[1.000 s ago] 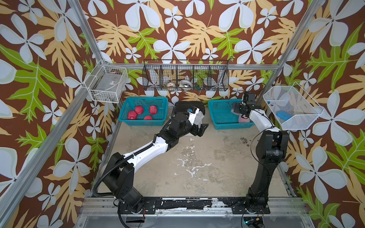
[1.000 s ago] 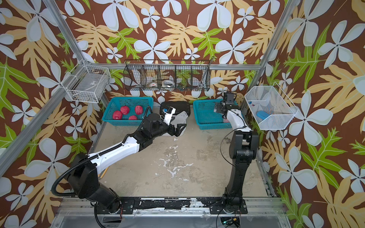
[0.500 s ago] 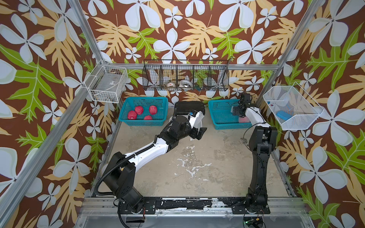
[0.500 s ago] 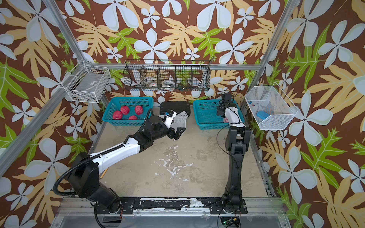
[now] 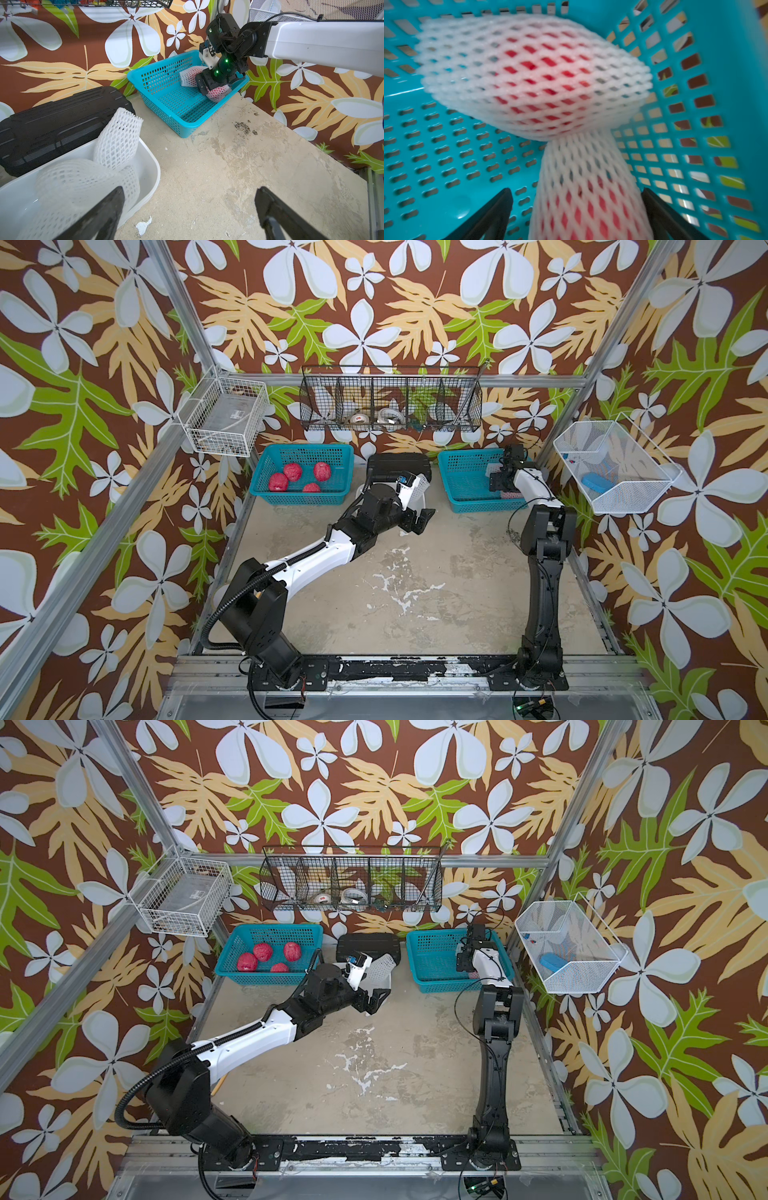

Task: Remove foam nets from apples
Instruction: Pick up the apple from the basket.

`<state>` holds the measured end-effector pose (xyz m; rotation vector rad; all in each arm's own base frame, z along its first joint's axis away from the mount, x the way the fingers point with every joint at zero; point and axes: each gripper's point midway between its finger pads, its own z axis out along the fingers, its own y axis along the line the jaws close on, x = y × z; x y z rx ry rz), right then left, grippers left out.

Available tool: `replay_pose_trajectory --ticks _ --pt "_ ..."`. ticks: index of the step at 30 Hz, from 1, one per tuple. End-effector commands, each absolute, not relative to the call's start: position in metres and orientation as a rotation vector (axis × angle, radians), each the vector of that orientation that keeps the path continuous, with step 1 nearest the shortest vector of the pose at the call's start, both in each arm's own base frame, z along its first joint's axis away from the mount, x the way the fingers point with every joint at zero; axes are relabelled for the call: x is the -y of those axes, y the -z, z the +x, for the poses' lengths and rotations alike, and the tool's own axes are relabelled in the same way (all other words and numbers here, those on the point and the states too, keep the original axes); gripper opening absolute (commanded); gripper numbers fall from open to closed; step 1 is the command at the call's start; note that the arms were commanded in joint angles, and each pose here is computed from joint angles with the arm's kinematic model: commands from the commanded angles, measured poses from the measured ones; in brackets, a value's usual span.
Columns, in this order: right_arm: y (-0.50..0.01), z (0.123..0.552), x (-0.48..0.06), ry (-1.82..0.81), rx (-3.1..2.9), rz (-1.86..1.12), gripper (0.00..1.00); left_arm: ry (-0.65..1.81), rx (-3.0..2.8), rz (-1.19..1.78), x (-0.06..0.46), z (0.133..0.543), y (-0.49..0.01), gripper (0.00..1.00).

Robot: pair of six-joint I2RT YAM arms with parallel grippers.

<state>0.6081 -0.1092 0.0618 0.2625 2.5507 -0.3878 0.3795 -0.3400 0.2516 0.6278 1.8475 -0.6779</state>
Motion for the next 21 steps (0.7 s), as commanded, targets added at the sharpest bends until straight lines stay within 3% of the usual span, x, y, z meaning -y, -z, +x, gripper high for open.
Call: replay_pose_trajectory --ticks 1,11,21 --pt "-0.048 0.606 0.092 0.255 -2.605 0.242 0.93 0.675 -1.838 0.617 0.34 0.381 -0.256 0.99" --pt "-0.061 0.607 0.076 0.113 -2.578 0.261 0.66 0.666 -1.844 0.612 0.34 0.383 -0.256 0.99" --pt "-0.122 0.609 0.068 0.05 -2.48 0.269 0.6 0.645 -1.86 0.6 0.338 0.386 -0.25 0.99"
